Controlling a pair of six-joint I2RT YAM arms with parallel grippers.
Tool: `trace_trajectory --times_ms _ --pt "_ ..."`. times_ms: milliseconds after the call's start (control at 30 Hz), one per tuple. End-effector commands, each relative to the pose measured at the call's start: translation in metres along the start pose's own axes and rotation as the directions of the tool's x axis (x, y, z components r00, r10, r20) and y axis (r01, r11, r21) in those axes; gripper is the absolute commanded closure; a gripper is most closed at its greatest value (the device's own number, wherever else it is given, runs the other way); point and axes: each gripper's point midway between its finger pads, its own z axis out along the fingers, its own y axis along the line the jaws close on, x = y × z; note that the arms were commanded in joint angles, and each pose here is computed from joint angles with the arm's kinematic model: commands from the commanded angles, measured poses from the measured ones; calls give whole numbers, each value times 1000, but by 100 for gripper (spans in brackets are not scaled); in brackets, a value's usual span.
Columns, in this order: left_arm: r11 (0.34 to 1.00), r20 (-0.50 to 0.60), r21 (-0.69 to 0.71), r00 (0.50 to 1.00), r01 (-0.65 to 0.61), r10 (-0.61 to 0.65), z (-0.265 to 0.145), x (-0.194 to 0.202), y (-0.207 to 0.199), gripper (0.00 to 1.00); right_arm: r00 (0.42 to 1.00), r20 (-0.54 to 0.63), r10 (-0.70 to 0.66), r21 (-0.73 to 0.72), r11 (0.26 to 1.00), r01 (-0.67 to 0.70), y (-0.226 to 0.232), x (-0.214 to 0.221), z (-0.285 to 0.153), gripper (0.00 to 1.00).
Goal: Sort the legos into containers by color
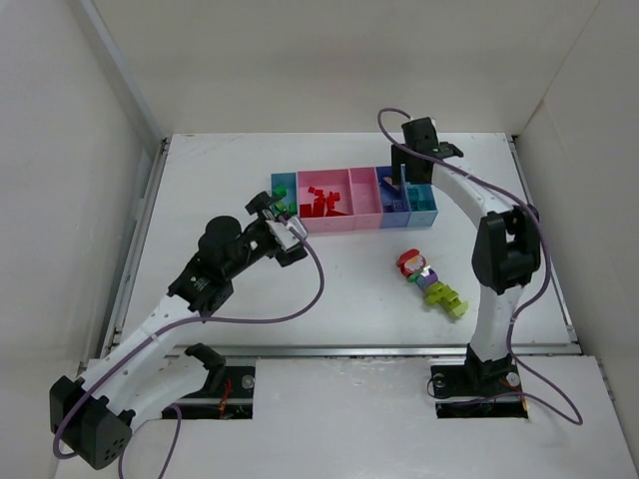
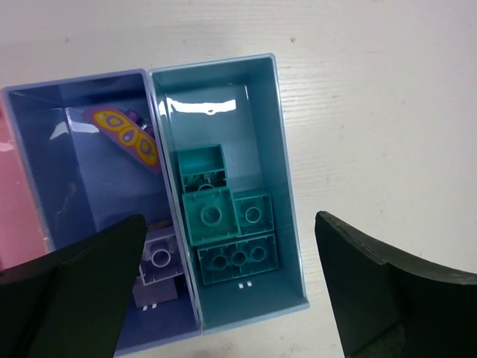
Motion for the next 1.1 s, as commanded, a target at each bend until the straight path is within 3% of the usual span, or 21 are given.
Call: trace_trajectory --times_ms 0,100,167,267,367,767,1067 --pt "999 52 -40 999 12 -10 -5 -12 7 0 991 131 32 -74 997 -23 -7 -44 -56 0" --pt "997 61 -66 998 37 -33 -7 -14 10 0 994 95 -45 -198 978 63 1 -17 -79 0" --pt "996 66 -79 997 51 -46 -7 -15 13 0 988 -52 -146 -345 931 119 20 37 -84 0" --pt "994 65 -76 996 73 -68 -7 -10 8 0 928 -232 -293 -441 881 168 32 111 -92 0" --pt "994 79 -69 994 80 -74 -8 -11 6 0 875 -268 -403 -433 862 265 42 144 -102 0" --pt "997 101 -40 992 73 -69 -19 -15 -16 0 769 -437 -467 -294 882 368 11 190 -88 0" --pt "996 121 -49 990 80 -73 -22 -16 -16 0 729 -488 -481 -325 875 360 15 216 -84 0"
